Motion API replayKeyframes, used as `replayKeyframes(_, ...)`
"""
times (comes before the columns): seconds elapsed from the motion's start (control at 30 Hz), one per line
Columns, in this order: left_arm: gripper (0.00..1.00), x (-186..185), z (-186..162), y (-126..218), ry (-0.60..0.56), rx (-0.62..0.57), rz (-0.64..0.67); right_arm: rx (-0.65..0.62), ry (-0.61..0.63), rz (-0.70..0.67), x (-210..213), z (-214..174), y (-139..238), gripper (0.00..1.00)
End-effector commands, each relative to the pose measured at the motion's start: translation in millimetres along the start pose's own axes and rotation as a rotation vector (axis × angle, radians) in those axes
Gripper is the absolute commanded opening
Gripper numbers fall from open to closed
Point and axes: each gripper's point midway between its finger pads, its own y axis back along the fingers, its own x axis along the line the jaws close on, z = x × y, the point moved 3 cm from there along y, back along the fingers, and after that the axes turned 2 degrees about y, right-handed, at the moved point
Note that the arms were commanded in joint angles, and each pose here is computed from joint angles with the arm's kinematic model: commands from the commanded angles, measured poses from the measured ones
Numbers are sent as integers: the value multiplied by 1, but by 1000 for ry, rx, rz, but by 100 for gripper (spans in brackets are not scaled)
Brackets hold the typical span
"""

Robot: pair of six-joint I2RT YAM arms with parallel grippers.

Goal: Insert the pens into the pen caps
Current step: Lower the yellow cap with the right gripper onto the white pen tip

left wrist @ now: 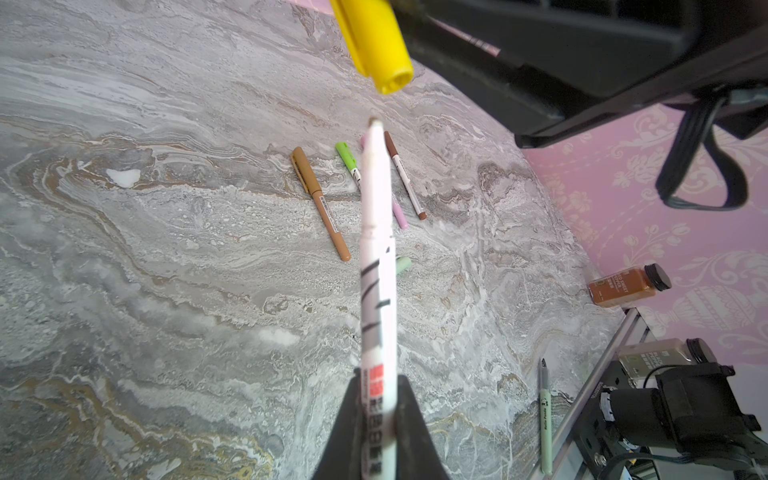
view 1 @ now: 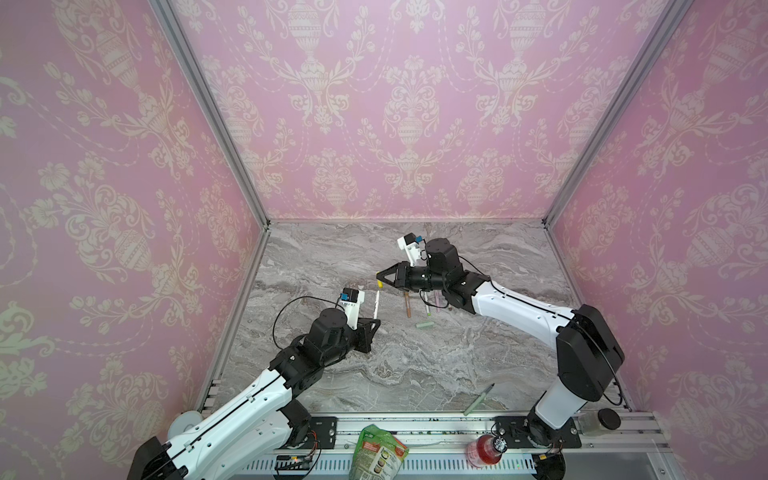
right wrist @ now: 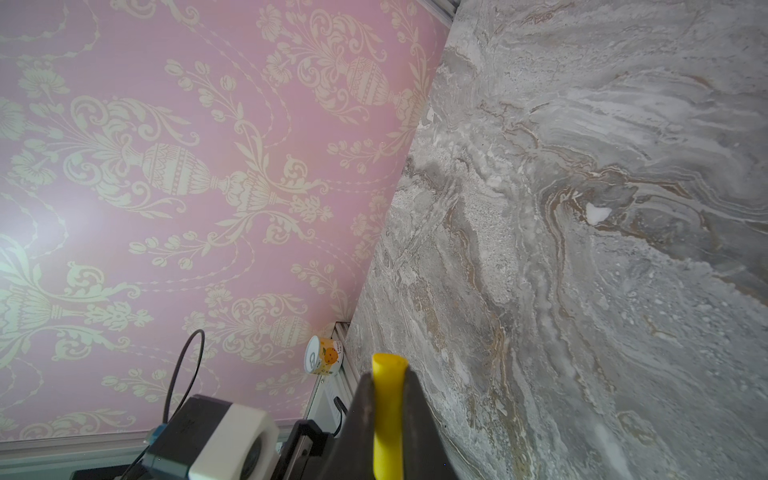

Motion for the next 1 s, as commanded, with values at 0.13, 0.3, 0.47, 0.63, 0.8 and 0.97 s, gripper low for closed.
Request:
replayKeyframes(0.13, 0, 0, 5, -1, 8, -17, 8, 6, 10, 2, -2, -1, -6, 0)
replayKeyframes(0.3, 0, -1, 6, -3, 6, -14, 6, 19, 5, 6, -2, -6, -10, 0)
replayKeyframes(0.47, 0, 0, 5, -3, 9, -13, 7, 26, 0, 4, -6, -9, -13, 0)
replayKeyframes(0.63, 0, 0, 5, -1, 8, -15, 9, 28, -1, 3, -8, -10, -15, 0)
replayKeyframes(0.8, 0, 2, 4, -2, 10, -14, 14, 22, 3, 14, -2, -9, -12, 0)
replayKeyframes(0.97, 0, 3, 3, -2, 13, -14, 17, 16, 9, 19, 2, -8, -7, 0)
